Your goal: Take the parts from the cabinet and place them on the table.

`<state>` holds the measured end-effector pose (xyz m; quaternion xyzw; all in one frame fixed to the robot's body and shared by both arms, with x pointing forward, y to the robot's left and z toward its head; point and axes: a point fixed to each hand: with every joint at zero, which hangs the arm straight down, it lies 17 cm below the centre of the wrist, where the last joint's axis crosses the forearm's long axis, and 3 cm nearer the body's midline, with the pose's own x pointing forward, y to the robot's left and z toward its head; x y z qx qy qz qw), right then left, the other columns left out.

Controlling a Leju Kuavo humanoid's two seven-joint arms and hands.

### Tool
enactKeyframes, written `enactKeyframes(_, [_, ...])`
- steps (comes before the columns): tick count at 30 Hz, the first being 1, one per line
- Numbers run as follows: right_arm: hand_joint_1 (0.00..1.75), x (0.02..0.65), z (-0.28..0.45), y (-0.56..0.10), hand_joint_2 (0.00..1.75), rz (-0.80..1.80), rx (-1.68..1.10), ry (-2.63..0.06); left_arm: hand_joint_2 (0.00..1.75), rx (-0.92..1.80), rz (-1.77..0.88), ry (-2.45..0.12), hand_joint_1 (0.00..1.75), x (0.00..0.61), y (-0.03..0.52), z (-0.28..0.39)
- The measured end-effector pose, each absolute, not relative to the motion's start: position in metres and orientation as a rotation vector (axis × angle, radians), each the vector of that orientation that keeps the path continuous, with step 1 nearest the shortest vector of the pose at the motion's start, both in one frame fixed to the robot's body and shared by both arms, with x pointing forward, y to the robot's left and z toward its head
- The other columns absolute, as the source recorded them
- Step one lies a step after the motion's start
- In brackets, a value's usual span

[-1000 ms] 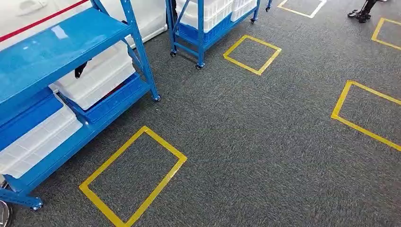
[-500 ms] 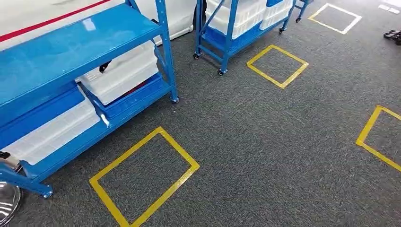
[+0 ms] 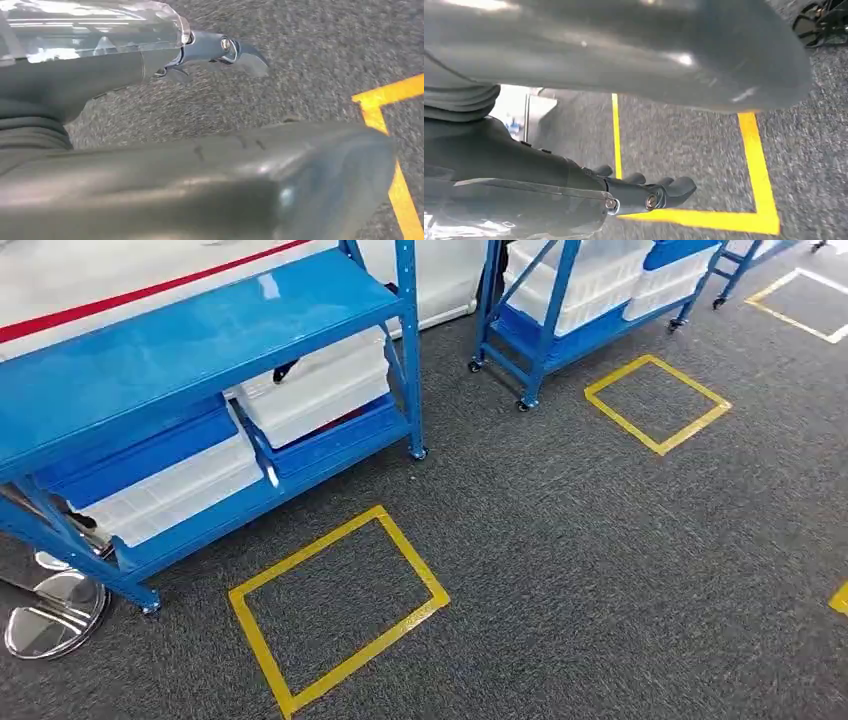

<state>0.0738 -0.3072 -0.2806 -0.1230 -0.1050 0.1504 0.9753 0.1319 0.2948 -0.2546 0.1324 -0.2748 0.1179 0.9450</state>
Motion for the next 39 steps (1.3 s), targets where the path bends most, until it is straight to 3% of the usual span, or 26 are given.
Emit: enactKeyframes(39, [0.00,0.066,-0.282,-0.300,0.00,0.331,-0.240,-0.194,0.00,0.225,0.223,-0.567,0.00,0.128,0.280,-0.255])
